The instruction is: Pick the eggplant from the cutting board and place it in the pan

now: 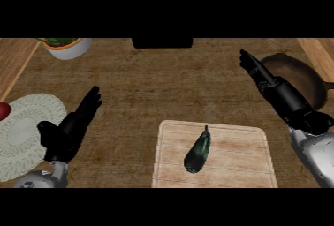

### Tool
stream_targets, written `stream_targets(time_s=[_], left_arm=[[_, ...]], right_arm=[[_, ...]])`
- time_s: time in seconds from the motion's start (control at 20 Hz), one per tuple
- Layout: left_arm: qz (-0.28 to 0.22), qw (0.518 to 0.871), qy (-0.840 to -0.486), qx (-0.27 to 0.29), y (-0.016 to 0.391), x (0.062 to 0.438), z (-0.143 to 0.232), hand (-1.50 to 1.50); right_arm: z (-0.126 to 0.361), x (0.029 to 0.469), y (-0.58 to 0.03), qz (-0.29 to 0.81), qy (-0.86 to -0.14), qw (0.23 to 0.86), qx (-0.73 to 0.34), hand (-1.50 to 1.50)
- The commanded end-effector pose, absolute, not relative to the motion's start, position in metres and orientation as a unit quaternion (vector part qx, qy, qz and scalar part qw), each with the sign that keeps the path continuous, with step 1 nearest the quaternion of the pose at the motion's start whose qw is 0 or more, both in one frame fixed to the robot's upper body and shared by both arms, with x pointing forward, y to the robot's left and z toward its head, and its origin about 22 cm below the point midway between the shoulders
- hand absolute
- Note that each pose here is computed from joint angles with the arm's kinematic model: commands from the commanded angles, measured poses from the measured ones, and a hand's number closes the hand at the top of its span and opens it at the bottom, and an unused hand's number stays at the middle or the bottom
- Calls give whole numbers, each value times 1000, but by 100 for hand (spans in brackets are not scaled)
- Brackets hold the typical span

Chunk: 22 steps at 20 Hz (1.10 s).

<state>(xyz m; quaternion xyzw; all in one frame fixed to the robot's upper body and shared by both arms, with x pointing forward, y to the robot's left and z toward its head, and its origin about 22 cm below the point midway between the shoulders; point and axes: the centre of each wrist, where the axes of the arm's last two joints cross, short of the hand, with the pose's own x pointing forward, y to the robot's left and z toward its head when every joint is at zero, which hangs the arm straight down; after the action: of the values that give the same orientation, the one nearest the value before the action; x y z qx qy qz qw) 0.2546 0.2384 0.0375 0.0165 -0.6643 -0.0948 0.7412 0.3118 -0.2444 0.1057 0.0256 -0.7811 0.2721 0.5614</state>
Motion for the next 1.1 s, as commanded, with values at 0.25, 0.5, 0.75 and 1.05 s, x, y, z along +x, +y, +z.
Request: stream_targets(time_s=[0.25,0.5,0.75,1.05], left_arm=[[-35,660,-742,115,270,275,70,0],[-5,689,-717,110,284,273,63,0],[-5,695,-712,99,273,276,52,0],[-20,686,-722,92,279,281,57,0]], right_arm=[[-33,253,-229,47,-652,741,157,150],[-35,208,-252,33,-694,710,-117,-150],[-3,153,-281,107,-692,690,-180,-150],[91,173,-315,252,-627,711,-193,-150]])
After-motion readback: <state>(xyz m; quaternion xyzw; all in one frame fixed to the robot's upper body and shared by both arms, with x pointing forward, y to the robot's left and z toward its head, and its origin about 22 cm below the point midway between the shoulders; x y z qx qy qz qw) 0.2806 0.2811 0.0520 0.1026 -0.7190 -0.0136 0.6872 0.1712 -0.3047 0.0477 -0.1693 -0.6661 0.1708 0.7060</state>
